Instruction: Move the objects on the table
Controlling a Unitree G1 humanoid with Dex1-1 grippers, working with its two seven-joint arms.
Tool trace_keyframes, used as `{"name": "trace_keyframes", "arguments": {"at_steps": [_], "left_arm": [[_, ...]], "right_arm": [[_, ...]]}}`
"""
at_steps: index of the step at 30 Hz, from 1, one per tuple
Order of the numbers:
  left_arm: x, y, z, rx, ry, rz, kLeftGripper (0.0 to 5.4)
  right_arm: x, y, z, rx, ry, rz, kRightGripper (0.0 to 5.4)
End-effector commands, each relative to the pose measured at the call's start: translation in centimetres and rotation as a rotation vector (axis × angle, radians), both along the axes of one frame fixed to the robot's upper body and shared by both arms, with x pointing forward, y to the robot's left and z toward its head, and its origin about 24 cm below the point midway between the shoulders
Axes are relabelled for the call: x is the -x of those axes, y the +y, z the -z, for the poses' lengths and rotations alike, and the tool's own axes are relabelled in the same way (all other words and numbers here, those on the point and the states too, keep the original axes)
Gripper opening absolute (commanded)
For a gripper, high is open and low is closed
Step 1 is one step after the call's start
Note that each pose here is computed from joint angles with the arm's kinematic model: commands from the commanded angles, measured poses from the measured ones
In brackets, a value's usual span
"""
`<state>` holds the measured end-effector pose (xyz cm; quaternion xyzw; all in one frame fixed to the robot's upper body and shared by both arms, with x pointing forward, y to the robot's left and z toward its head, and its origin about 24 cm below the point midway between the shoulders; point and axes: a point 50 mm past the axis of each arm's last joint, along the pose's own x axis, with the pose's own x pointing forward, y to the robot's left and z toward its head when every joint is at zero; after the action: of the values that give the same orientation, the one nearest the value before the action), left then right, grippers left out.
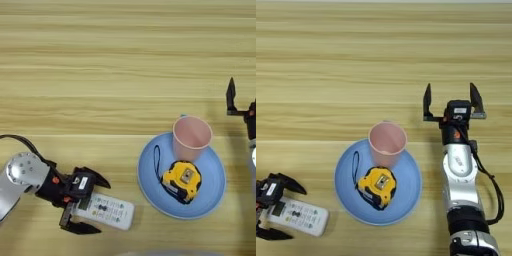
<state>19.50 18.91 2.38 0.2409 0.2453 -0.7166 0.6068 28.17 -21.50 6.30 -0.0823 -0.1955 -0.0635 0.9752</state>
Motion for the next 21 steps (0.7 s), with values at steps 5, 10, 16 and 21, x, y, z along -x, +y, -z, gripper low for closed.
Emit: {"name": "trace_keyframes", "arguments": {"at_steps": [5, 10, 16, 21], "left_arm": [[-0.6, 0.8, -0.1, -0.036, 0.012, -0.001, 4.06], [-0.7, 1.2, 0.0, -0.05, 0.023, -0.005, 3.66], [-0.8, 1.4, 0.1, -0.056, 0.028, -0.01, 3.1], [-1.0, 1.6, 0.0, -0.056, 0.026, -0.018, 2.88]], "right_arm": [[0.1, -0.1, -0.3, -0.007, -0.011, 0.008, 5.4], [0.1, -0.1, -0.3, -0.007, -0.011, 0.008, 5.4], [0.1, -0.1, -0.3, -0.008, -0.01, 0.006, 5.4], [0.1, 0.0, -0.2, -0.009, -0.009, 0.006, 5.4]]}}
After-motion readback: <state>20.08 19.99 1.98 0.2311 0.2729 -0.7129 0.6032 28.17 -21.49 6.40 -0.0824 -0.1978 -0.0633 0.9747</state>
